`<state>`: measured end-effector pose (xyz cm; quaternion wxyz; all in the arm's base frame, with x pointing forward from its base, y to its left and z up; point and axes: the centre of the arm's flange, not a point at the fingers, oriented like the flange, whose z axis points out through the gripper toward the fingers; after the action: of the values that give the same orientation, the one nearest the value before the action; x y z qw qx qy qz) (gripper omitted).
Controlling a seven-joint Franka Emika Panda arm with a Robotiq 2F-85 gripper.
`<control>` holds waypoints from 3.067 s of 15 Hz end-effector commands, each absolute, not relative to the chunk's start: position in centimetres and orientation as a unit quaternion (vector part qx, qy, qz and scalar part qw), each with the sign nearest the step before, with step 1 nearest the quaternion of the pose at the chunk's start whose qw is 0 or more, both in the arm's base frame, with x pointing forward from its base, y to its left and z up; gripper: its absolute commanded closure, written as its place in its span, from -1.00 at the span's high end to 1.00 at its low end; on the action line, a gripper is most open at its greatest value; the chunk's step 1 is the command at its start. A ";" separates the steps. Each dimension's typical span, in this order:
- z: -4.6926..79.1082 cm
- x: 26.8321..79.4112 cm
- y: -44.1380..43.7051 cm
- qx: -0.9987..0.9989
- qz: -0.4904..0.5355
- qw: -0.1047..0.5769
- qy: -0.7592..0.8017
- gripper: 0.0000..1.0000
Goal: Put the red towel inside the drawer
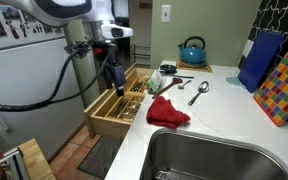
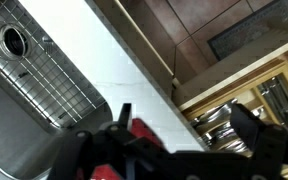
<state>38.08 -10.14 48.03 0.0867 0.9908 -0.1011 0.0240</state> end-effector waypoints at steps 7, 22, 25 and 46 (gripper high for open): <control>45.5 43.4 -18.2 0.969 0.044 0.077 -0.230 1.00; 42.8 48.3 -26.6 0.887 0.078 0.038 -0.454 1.00; 41.7 49.3 -28.3 0.873 0.085 0.027 -0.480 1.00; 38.6 52.0 -30.4 0.848 0.073 -0.017 -0.524 -1.00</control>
<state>51.90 -30.35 38.58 -0.0089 0.8490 -0.5228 0.0766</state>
